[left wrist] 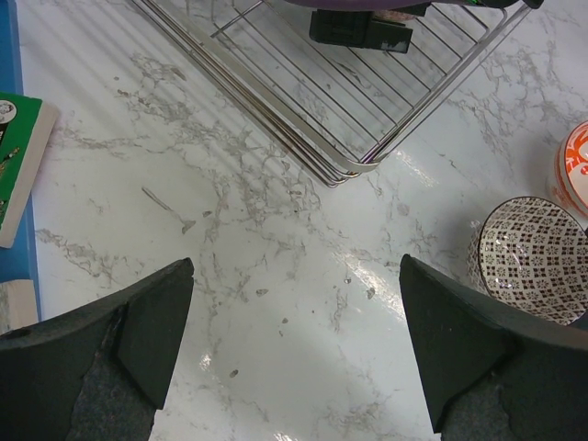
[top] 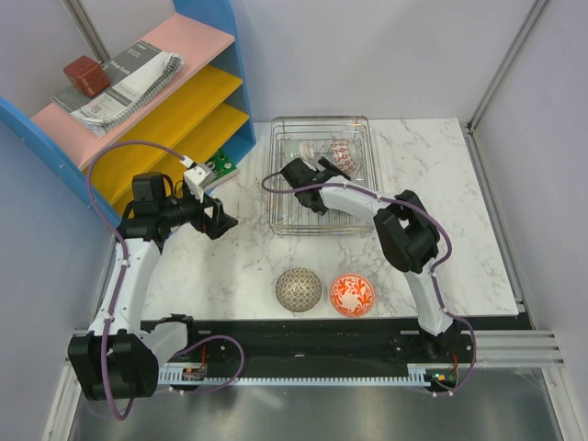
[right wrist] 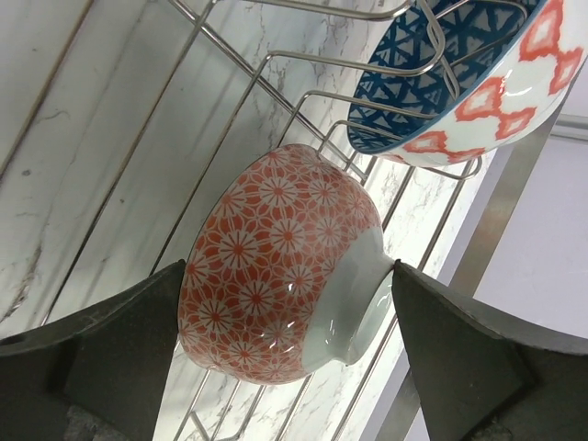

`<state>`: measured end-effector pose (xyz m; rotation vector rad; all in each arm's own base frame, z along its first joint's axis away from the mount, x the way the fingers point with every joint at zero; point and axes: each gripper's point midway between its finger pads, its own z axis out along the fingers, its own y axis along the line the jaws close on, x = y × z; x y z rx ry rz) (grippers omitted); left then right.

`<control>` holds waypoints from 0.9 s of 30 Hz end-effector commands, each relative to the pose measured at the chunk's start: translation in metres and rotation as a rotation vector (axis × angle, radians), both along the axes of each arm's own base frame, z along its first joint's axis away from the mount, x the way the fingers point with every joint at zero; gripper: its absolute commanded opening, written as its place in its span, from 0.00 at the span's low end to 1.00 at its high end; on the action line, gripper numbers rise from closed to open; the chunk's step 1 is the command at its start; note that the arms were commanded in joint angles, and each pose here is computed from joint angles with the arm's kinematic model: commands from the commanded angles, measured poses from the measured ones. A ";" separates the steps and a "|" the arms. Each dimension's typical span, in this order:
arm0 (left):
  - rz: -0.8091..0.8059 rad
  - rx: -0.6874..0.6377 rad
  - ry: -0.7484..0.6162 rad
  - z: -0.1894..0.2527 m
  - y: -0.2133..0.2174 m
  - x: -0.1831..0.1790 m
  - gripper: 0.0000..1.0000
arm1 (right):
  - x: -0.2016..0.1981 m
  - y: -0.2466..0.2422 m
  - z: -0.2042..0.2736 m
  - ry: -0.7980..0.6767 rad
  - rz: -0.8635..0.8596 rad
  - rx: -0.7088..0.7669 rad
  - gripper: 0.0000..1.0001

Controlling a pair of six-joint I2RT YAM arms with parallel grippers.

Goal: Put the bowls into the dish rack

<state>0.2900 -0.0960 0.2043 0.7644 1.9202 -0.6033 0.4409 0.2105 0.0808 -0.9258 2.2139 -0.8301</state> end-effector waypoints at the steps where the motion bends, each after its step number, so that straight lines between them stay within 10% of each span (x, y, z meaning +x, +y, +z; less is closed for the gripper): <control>1: -0.028 -0.021 -0.023 0.011 -0.004 -0.002 1.00 | -0.001 0.020 0.040 -0.039 0.040 0.108 0.98; 27: -0.348 0.124 0.040 -0.018 -0.045 -0.059 1.00 | -0.001 0.021 0.095 -0.139 0.060 0.150 0.98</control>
